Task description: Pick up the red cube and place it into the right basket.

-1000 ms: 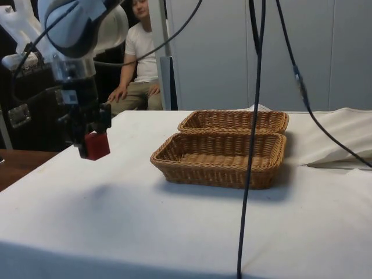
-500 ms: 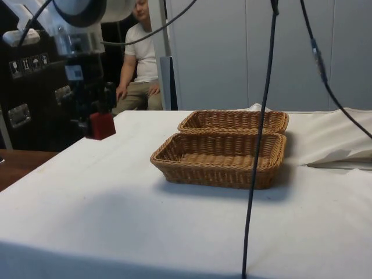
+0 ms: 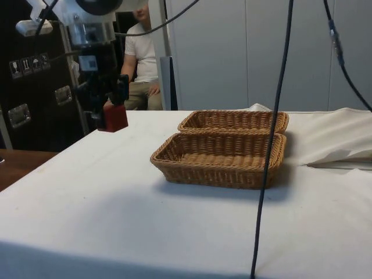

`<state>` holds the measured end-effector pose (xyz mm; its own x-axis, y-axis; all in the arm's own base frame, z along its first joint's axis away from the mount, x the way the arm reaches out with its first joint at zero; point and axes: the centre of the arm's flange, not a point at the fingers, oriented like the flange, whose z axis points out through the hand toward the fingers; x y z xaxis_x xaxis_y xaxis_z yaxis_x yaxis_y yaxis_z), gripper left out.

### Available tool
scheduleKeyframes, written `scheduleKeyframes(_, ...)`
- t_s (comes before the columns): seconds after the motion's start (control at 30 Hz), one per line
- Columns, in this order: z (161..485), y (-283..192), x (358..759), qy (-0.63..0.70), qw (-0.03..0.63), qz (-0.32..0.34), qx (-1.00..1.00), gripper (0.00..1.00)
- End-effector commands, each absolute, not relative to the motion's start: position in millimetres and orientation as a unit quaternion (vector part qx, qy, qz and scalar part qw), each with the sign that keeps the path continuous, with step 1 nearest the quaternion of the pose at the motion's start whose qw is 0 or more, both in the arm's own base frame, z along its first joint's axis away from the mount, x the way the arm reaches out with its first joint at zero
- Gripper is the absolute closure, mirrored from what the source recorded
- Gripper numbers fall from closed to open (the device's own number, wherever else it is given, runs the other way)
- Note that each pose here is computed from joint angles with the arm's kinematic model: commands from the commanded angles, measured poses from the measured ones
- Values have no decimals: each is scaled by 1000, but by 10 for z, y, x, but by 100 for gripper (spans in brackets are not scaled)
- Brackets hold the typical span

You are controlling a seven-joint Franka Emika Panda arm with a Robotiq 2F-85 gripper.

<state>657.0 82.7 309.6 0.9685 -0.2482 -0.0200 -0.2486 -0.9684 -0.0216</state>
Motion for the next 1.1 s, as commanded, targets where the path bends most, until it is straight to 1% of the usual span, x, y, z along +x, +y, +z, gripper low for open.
scheduleKeyframes(0.0,3098,817,6551,125,13,7,-992,97)
scheduleKeyframes(0.23,3124,707,6348,123,17,-3,-992,97)
scheduleKeyframes(0.27,3096,733,6390,124,17,4,-992,97)
scheduleKeyframes(0.33,3132,656,6276,123,18,-3,-992,97)
scheduleKeyframes(0.5,3141,528,6125,122,18,-1,-992,97)
scheduleKeyframes(0.53,3127,558,6147,123,18,6,-992,97)
scheduleKeyframes(0.57,3143,509,6103,122,19,-1,-992,97)
scheduleKeyframes(0.87,3092,289,5915,120,21,8,-993,97)
scheduleKeyframes(1.07,3018,92,5752,119,22,1,-993,97)
